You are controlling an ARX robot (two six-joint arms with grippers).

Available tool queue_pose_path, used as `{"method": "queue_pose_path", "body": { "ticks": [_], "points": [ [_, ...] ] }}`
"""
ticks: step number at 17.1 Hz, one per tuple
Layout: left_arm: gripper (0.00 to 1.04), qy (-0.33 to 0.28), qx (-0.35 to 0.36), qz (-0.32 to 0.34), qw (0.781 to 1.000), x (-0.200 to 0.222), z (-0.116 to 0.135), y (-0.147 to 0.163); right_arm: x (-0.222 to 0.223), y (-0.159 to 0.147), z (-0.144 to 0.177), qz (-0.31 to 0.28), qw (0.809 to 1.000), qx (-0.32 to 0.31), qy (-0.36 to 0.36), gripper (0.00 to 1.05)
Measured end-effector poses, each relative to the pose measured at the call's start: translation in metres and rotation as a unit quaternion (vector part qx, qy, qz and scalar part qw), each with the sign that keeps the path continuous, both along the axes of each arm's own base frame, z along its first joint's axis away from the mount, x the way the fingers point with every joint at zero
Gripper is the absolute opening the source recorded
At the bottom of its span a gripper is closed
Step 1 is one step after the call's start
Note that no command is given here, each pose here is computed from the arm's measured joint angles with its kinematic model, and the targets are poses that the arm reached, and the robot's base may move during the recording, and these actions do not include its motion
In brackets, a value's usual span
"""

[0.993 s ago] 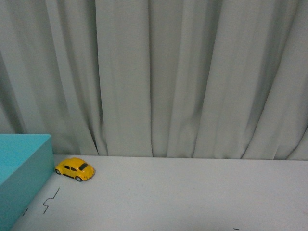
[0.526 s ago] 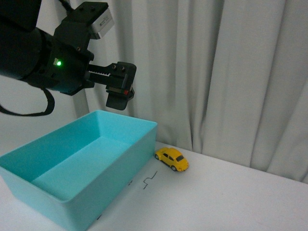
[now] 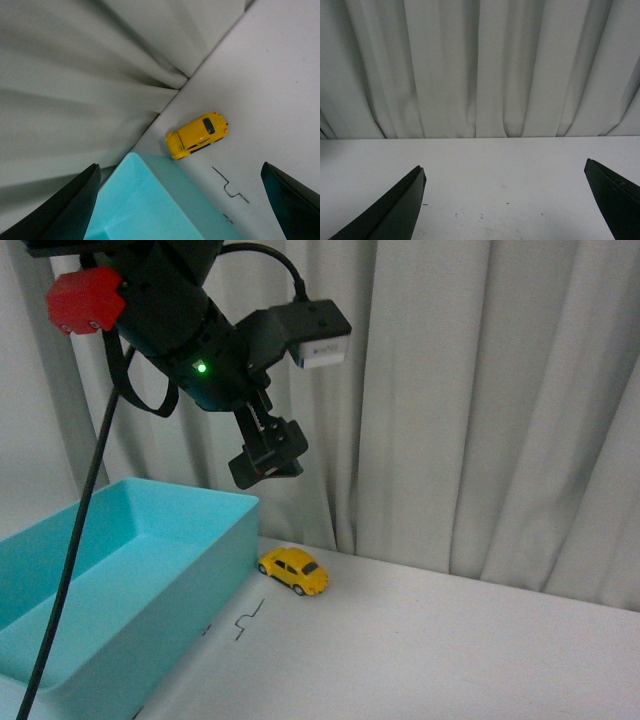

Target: Wind up and store yellow beetle toy

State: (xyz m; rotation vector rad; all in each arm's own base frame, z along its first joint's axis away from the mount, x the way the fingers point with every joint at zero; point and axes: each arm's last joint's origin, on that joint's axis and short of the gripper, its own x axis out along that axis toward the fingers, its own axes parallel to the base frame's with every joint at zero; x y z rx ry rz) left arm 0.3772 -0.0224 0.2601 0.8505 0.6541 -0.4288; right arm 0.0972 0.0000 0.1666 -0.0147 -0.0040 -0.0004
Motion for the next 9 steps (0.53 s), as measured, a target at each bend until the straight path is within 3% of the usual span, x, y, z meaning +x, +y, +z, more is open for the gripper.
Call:
{"method": "queue_pose_path", "body": {
  "ticks": [5,9],
  "points": [
    [0.98,0.079,0.168,-0.138,0.973,0.032,-0.039,-0.006,0.0,0.0,0.0,0.0,1.0,0.0,0.0,0.98],
    [0.98,0.113,0.236,-0.227,0.938,0.05,-0.061,-0.006,0.0,0.0,0.0,0.0,1.0,0.0,0.0,0.98]
  ]
}}
